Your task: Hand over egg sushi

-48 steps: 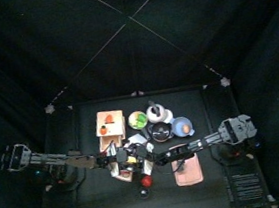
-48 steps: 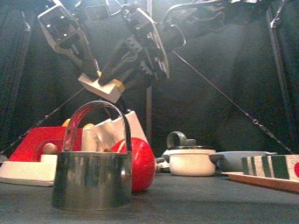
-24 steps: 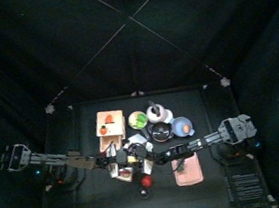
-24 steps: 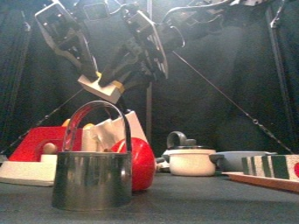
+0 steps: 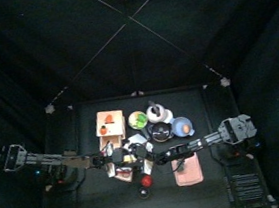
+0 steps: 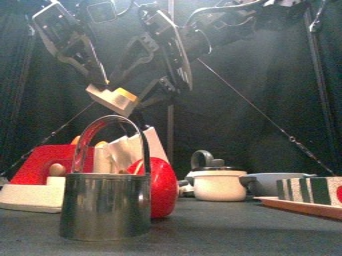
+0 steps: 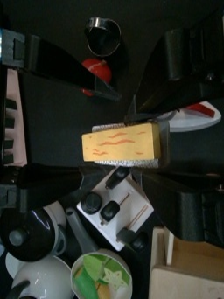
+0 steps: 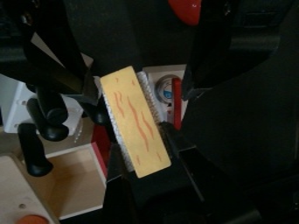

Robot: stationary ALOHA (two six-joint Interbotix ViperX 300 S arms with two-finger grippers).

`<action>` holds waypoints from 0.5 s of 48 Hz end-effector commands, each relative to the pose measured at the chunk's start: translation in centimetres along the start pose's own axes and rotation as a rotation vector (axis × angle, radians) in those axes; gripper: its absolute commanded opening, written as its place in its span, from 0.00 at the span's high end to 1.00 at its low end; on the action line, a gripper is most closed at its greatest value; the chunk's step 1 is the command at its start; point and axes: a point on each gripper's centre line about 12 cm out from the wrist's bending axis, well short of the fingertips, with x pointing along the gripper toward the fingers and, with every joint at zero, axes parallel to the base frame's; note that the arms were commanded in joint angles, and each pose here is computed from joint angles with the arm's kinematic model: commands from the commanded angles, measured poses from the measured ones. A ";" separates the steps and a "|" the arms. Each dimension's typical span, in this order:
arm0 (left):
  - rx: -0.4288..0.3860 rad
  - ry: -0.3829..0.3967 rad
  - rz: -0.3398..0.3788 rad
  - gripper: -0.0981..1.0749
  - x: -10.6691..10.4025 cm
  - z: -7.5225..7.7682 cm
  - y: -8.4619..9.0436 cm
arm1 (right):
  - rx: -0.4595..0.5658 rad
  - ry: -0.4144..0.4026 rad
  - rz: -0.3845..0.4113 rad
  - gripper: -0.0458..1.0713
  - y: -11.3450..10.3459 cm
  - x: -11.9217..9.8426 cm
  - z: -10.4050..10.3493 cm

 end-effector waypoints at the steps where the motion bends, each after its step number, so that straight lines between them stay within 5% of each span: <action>1: -0.005 -0.029 0.000 0.30 -0.4 0.6 0.2 | 0.007 -0.046 0.012 0.04 0.1 -1.2 1.8; 24: -0.014 -0.116 0.056 0.30 -2.9 -2.3 2.6 | 0.031 -0.079 -0.019 0.04 -2.3 -4.0 2.6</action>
